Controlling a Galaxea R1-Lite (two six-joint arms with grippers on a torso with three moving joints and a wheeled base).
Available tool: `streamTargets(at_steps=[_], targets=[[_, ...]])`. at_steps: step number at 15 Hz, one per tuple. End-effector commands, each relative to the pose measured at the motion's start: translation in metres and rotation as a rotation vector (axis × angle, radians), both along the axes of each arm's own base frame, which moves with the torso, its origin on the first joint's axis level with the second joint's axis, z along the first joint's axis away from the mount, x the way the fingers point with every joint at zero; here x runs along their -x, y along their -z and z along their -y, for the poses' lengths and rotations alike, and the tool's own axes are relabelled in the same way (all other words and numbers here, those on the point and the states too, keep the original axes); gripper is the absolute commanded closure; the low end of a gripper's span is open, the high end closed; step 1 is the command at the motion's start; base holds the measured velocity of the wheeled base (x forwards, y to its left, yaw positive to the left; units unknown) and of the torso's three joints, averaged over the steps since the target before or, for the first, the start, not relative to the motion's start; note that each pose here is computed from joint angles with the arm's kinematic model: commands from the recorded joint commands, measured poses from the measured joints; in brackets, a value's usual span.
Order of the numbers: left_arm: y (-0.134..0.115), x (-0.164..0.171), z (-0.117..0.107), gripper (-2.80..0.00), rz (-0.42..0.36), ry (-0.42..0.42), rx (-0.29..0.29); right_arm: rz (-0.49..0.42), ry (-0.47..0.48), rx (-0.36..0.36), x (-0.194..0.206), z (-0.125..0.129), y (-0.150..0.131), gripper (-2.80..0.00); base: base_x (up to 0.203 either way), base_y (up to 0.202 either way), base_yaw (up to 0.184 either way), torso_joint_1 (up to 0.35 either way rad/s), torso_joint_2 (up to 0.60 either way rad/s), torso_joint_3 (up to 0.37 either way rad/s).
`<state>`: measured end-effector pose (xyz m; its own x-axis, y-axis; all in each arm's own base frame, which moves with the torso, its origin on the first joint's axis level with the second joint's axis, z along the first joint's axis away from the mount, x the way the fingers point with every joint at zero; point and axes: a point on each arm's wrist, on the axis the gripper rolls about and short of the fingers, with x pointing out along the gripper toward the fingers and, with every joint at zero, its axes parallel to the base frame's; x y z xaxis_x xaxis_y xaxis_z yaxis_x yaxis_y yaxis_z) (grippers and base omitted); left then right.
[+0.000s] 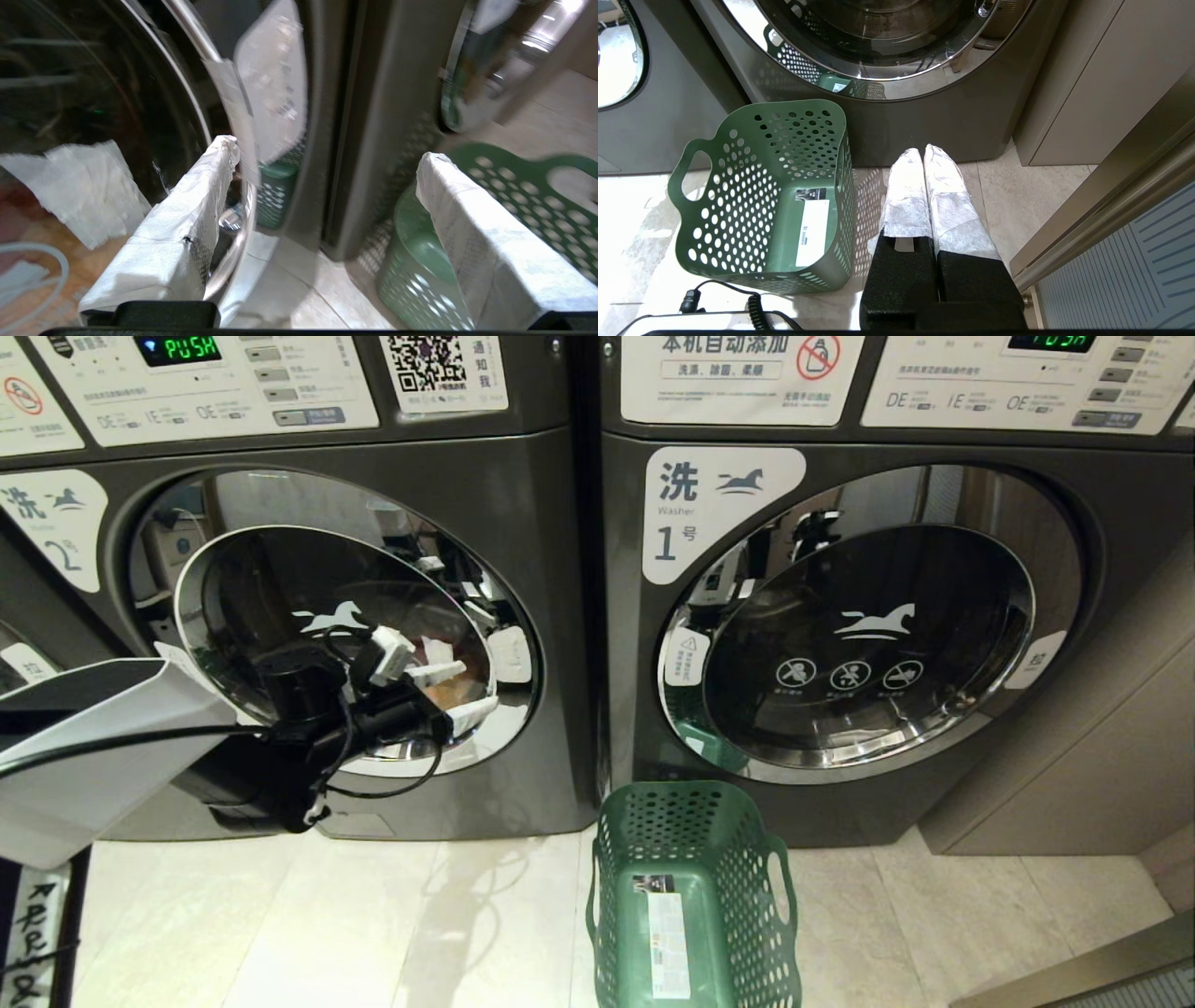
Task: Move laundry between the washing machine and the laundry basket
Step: Open the lid of the washing machine
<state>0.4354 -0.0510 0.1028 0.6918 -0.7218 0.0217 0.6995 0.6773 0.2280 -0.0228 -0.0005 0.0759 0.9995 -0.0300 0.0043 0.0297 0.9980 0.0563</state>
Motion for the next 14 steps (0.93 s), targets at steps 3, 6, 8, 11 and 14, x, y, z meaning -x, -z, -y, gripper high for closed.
streamTargets(at_steps=[3, 6, 8, 11, 14], targets=[[0.005, -0.017, 0.019, -2.8, -0.009, -0.059, 0.053, -0.001, 0.001, -0.001, 0.0, 0.0, 0.0, 0.0, 0.0, 0.0, 0.0, 0.0, 0.0, 0.0], [0.008, -0.019, 0.018, -2.8, -0.018, -0.107, 0.062, -0.001, 0.001, -0.001, 0.0, 0.0, 0.0, 0.0, 0.0, 0.0, 0.0, 0.0, 0.0, 0.0], [0.008, -0.022, 0.018, -2.8, -0.012, -0.11, 0.062, -0.001, 0.001, -0.001, 0.0, 0.0, 0.0, 0.0, 0.0, 0.0, 0.0, 0.0, 0.0, 0.0], [0.008, -0.029, 0.019, -2.8, -0.009, -0.105, 0.068, -0.001, 0.001, -0.001, 0.0, 0.0, 0.0, 0.0, 0.0, 0.0, 0.0, 0.0, 0.0, 0.0], [0.01, -0.035, 0.02, -2.8, -0.03, -0.097, 0.099, -0.001, 0.001, -0.001, 0.0, 0.0, 0.0, 0.0, 0.0, 0.0, 0.0, 0.0, 0.0, 0.0]])
